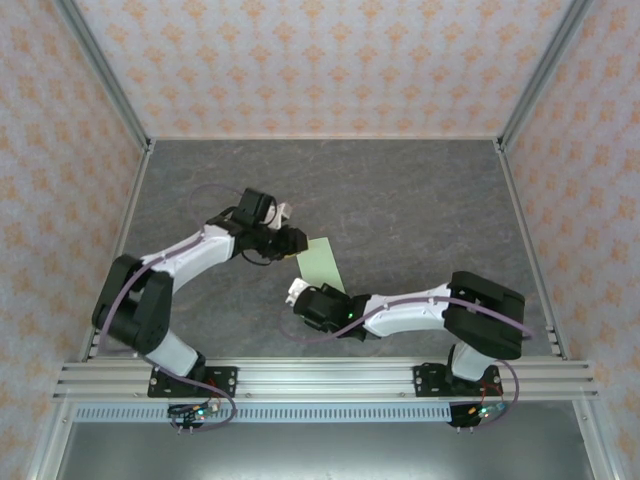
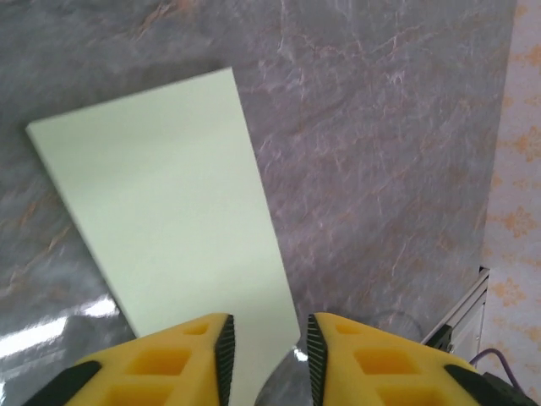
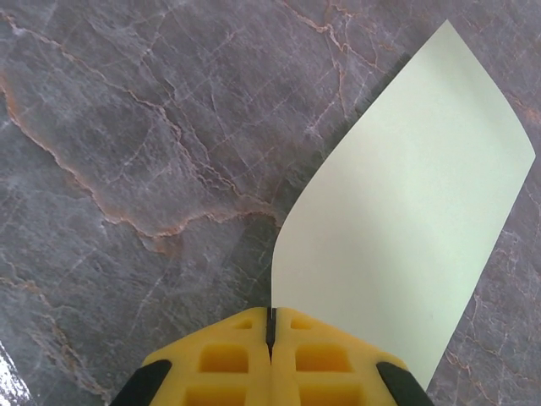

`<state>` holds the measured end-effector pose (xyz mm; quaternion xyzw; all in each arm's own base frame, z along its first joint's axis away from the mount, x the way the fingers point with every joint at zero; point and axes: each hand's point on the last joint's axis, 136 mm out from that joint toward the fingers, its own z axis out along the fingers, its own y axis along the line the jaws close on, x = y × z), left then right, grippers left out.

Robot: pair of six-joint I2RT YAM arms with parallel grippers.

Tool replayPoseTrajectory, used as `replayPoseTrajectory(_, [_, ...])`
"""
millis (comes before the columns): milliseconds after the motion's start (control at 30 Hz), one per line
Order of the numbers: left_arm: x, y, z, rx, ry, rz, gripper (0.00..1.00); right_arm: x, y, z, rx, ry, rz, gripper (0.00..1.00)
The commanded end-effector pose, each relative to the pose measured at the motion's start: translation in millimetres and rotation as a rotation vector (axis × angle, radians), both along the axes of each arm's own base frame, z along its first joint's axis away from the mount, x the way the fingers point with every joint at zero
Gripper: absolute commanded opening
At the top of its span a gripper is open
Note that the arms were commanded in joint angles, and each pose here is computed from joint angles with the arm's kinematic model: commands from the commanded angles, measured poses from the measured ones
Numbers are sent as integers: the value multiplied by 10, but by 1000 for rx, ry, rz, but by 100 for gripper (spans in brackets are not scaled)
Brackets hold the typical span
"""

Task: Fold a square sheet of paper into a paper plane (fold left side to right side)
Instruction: Third fold the triangle at the center of the table.

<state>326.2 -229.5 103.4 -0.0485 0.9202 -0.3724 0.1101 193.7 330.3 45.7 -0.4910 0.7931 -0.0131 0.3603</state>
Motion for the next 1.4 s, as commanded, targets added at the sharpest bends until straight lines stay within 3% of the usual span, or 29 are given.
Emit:
replayPoseTrajectory(0, [120,-186,-135,-24,19,-80,26,20,56,104,26,16,-12,0])
replayPoseTrajectory(333, [272,-556,-644,45,86,-204,18,32,80,79,35,72,-15,0])
replayPoseTrajectory(633, [156,-476,-951,126,134,-216,15,69,84,144,98,149,-29,0])
replayPoseTrajectory(1067, [95,-432,-1080,148,154,-229,12,442,-174,232,264,322,-195,0])
replayPoseTrajectory(1367, [79,-444,-1070,144,154,-234,11,552,-253,44,250,415,-263,0])
